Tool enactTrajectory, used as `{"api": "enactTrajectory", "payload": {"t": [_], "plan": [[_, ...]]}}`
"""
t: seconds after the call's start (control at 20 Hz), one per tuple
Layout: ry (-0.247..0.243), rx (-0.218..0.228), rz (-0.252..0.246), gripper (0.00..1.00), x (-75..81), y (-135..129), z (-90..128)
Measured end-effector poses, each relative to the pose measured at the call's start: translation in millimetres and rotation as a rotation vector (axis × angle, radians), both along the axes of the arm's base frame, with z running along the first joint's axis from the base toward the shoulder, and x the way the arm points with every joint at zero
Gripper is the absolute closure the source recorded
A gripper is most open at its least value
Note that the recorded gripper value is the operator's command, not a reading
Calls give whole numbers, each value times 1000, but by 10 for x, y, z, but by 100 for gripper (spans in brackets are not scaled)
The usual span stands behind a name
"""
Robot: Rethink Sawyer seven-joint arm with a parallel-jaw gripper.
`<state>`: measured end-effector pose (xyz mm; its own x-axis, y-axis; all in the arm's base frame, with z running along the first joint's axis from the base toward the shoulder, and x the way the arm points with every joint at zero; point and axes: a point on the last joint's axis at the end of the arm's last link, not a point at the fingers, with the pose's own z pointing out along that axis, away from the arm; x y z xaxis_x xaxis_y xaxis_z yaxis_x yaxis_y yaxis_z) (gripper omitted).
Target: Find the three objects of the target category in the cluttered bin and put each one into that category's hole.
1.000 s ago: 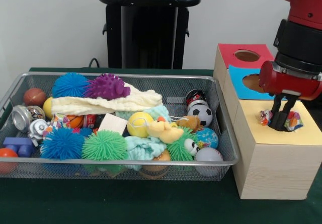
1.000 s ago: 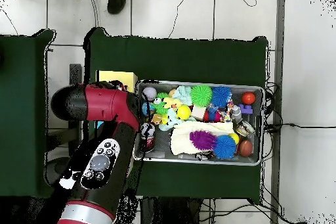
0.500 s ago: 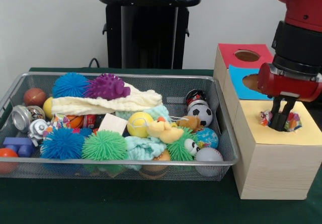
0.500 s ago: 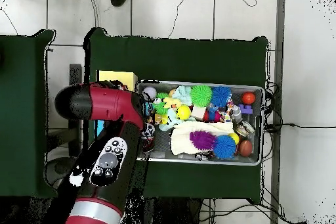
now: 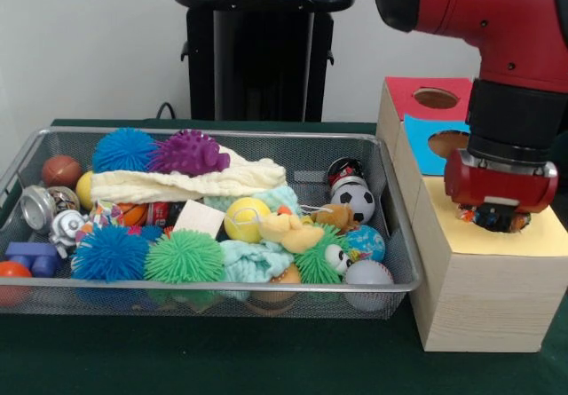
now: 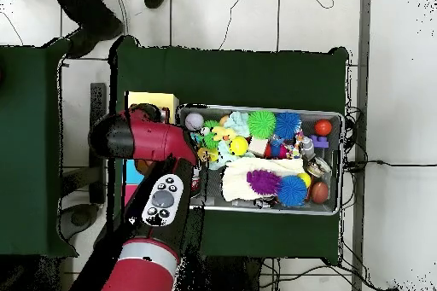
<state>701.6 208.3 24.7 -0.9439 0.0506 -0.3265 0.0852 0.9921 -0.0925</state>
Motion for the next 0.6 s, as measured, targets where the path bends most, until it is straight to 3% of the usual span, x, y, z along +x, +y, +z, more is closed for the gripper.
{"api": "enactTrajectory", "payload": {"t": [0.2, 0.6], "plan": [[-48, 7, 3, 100, -11, 24, -76], [-51, 5, 8, 100, -14, 23, -71]]}}
